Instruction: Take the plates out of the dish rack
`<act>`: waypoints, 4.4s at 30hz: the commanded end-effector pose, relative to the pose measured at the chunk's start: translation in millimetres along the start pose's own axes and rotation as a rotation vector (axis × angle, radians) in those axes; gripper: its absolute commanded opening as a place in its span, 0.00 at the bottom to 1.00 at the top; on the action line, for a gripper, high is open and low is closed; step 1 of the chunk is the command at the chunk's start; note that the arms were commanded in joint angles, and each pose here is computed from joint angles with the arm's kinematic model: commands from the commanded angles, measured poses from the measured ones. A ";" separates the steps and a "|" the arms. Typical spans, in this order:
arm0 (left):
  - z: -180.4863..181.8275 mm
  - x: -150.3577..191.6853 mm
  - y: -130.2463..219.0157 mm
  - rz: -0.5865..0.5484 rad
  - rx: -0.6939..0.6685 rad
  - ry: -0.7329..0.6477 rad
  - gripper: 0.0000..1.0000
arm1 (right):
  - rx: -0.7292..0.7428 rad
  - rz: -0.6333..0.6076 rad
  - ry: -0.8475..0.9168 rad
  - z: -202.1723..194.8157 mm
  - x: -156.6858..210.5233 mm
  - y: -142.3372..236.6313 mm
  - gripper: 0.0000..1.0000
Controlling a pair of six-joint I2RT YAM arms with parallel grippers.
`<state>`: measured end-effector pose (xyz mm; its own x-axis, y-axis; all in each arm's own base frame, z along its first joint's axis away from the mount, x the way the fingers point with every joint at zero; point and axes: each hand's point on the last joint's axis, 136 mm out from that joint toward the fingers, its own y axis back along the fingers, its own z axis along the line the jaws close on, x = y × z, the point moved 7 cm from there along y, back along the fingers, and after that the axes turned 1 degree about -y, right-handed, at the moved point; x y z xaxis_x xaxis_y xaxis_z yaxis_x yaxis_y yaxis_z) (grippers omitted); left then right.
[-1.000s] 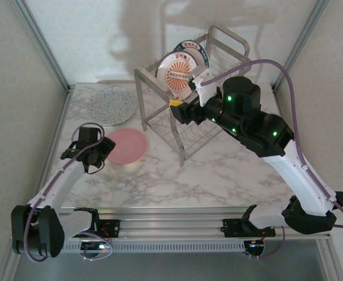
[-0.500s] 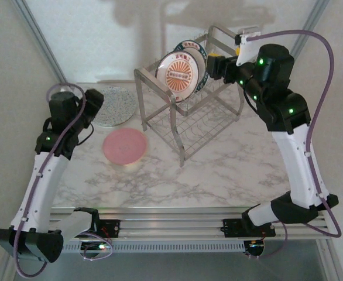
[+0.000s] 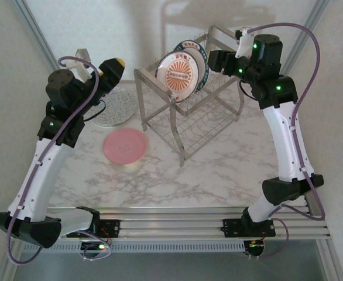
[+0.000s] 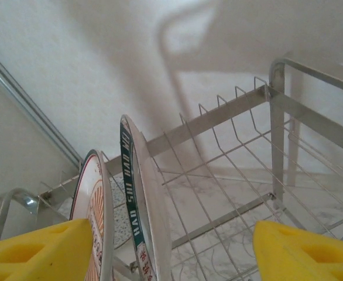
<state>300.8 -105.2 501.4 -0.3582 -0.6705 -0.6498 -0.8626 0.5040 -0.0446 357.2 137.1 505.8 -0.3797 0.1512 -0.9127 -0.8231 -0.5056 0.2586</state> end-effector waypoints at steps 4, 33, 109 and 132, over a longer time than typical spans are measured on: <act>-51.0 -13.8 4.8 -0.035 0.156 -0.140 0.69 | -0.057 0.046 0.026 6.8 0.4 -0.7 0.66; -86.4 1.9 -8.3 0.005 0.160 -0.257 0.69 | -0.112 0.168 0.071 -4.6 18.0 -60.4 0.39; -93.0 32.3 -58.8 0.180 0.325 -0.113 0.71 | 0.056 -0.425 0.031 25.8 -74.6 95.0 0.00; -93.6 52.0 -109.4 0.320 0.468 0.078 0.73 | -0.447 -0.210 -0.281 55.8 -66.4 65.7 0.00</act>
<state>350.6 -245.7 523.7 -0.6377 -0.4685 -0.6115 -0.5045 0.8538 -0.1280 315.4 139.2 580.5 -0.3881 0.4601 -0.7985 -0.7158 -0.6962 -0.0532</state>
